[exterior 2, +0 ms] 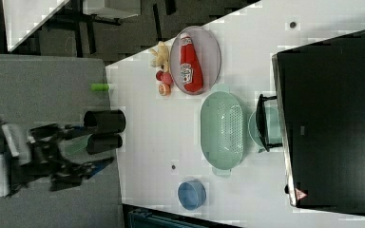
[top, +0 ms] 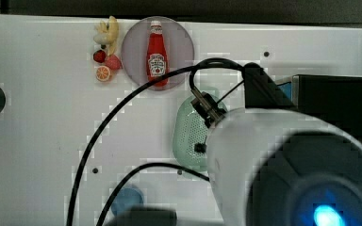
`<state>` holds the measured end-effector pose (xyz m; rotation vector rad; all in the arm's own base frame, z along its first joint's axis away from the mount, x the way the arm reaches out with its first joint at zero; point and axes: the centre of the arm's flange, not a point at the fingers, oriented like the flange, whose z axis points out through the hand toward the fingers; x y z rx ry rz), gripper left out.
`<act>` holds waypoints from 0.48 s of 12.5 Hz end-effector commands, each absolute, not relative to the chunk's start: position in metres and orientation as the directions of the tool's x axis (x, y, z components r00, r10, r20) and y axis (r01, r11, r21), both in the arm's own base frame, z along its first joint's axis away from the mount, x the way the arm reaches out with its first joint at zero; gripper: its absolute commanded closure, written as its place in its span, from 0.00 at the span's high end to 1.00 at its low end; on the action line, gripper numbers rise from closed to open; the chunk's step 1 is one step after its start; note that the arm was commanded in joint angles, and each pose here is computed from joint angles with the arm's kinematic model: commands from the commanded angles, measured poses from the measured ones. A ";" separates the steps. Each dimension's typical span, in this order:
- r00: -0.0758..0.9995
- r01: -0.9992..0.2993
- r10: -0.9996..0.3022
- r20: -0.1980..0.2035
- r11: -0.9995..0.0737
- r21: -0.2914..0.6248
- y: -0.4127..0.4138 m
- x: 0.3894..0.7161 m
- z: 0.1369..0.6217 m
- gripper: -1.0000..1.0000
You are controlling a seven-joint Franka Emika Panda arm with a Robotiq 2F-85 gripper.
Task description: Drag strainer left to right.
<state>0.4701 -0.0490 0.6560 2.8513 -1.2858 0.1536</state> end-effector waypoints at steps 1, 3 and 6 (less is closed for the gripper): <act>0.736 -0.674 -0.676 -0.018 -0.735 0.071 -0.046 0.478 0.620 1.00; 0.735 -0.675 -0.678 -0.021 -0.734 0.074 -0.047 0.479 0.618 1.00; 0.735 -0.674 -0.677 -0.028 -0.735 0.081 -0.046 0.482 0.613 1.00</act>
